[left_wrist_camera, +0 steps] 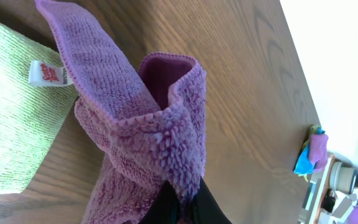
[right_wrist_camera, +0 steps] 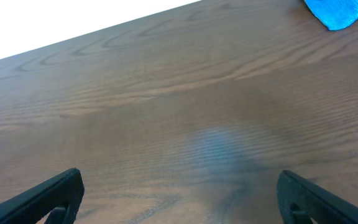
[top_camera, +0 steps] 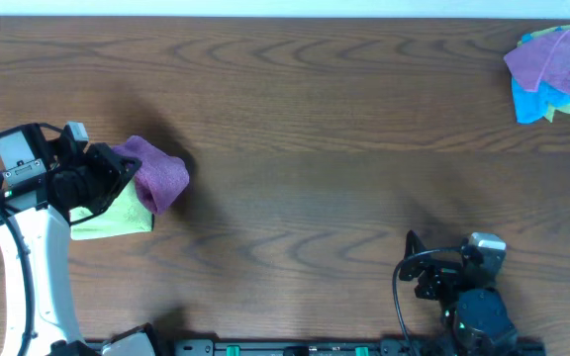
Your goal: Fold the cloth
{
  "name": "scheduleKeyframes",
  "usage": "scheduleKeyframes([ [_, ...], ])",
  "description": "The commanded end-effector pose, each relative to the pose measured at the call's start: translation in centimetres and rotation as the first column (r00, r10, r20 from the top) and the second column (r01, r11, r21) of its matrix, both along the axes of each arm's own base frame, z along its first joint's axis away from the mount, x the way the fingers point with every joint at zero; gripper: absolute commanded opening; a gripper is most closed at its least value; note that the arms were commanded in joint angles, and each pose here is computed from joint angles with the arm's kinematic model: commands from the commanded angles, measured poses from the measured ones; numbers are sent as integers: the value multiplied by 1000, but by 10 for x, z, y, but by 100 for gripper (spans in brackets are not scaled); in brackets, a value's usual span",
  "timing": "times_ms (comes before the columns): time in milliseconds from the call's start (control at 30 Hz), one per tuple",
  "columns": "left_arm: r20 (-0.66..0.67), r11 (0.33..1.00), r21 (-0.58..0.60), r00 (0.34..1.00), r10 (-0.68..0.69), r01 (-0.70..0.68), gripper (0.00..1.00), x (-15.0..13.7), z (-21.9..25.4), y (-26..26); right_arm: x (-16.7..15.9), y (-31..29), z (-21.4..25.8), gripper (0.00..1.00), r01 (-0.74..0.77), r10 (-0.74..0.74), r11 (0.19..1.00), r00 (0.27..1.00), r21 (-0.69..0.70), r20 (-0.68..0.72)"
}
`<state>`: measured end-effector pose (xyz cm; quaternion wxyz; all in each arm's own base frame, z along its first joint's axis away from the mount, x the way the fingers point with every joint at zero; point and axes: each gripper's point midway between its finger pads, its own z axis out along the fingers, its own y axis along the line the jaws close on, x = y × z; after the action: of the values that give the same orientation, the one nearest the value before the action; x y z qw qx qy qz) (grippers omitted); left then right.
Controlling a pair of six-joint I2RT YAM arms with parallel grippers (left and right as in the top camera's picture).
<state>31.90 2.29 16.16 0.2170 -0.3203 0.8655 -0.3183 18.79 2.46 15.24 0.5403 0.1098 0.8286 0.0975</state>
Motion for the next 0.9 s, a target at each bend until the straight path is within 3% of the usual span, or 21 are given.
scheduleKeyframes([
  [0, 59, 998, 50, 998, -34, 31, 6, 4, 16, -2, 0, -2, 0, 99, 18, -18, 1000, 1000, 8, 4],
  [333, 103, 973, 228, 995, 13, -37, 6, -5, 32, 20, 0, -2, 0, 99, 18, -18, 1000, 1000, 8, 4],
  [867, 22, 937, 336, 995, 99, -100, 6, -26, 20, 49, 0, -2, 0, 99, 18, -18, 1000, 1000, 8, 4],
])
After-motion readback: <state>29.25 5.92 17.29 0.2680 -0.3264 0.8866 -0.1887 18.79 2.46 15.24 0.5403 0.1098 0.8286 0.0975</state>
